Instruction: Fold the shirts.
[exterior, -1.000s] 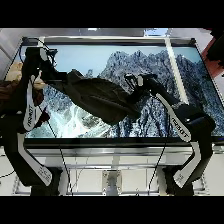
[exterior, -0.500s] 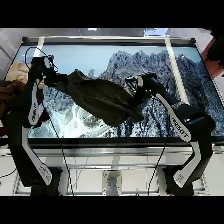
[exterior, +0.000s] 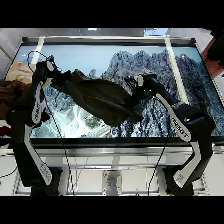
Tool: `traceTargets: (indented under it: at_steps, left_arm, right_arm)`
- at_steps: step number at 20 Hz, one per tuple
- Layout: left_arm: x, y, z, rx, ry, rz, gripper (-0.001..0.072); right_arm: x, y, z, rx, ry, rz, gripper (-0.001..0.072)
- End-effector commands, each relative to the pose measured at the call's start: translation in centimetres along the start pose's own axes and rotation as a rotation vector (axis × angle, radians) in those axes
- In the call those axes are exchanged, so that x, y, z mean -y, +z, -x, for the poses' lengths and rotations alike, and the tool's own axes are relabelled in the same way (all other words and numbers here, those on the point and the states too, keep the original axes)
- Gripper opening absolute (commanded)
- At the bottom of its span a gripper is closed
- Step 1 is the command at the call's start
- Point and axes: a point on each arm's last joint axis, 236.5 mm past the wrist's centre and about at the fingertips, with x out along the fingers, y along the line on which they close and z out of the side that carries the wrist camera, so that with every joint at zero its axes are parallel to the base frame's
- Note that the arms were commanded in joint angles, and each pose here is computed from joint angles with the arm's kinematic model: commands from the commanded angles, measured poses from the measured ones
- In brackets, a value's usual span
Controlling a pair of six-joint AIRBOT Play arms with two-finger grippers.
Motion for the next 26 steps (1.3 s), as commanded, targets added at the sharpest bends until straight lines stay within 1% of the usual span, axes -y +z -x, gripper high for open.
traceTargets:
  at_steps: [1, 2, 3, 6, 8, 10, 13, 16, 19, 22, 24, 26]
  left_arm:
    - [0.6, 1.1, -0.3, 0.046, -0.029, 0.030, 0.0212]
    - [0.9, 1.4, -0.2, 0.061, -0.043, 0.036, 0.0133]
    - [1.1, 1.7, -0.2, 0.071, -0.050, 0.035, 0.0009]
    - [1.3, 1.7, 0.1, 0.065, -0.055, 0.026, 0.0012]
    - [2.0, 2.5, 1.7, 0.078, -0.063, -0.039, 0.0011]
    - [3.6, 5.0, 5.6, 0.169, -0.092, -0.086, 0.0011]
    - [6.7, 8.8, 15.9, 0.367, -0.147, -0.175, 0.0011]
    - [9.4, 9.1, 28.6, 0.521, -0.192, -0.285, 0.0011]
    - [11.0, 6.4, 42.1, 0.688, -0.224, -0.390, 0.0011]
    - [12.2, 1.0, 54.0, 0.835, -0.291, -0.481, 0.0011]
    - [13.3, -4.4, 59.0, 0.849, -0.371, -0.566, 0.0011]
    - [14.3, -10.1, 61.3, 0.792, -0.456, -0.662, 0.0011]
  right_arm:
    - [-0.3, 0.1, 0.0, 0.002, 0.011, -0.002, 0.0032]
    - [-0.3, 0.1, 0.0, 0.002, 0.011, -0.002, 0.0032]
    - [-0.3, 0.1, 0.0, 0.002, 0.011, -0.002, 0.0032]
    - [0.2, 0.1, 0.1, 0.007, -0.009, 0.010, 0.0031]
    - [1.7, 0.3, 1.1, 0.021, -0.081, 0.033, 0.0030]
    - [3.2, 0.3, 3.9, 0.048, -0.160, 0.052, 0.0029]
    - [5.2, 0.4, 11.6, 0.142, -0.296, 0.069, 0.0030]
    - [5.1, -0.4, 21.4, 0.321, -0.340, 0.042, 0.0029]
    - [4.7, -2.8, 32.1, 0.548, -0.403, 0.019, 0.0029]
    - [4.3, -6.3, 41.3, 0.758, -0.482, -0.002, 0.0028]
    - [4.2, -8.6, 46.5, 0.882, -0.534, -0.020, 0.0027]
    - [4.4, -10.0, 51.3, 1.014, -0.600, -0.035, 0.0026]
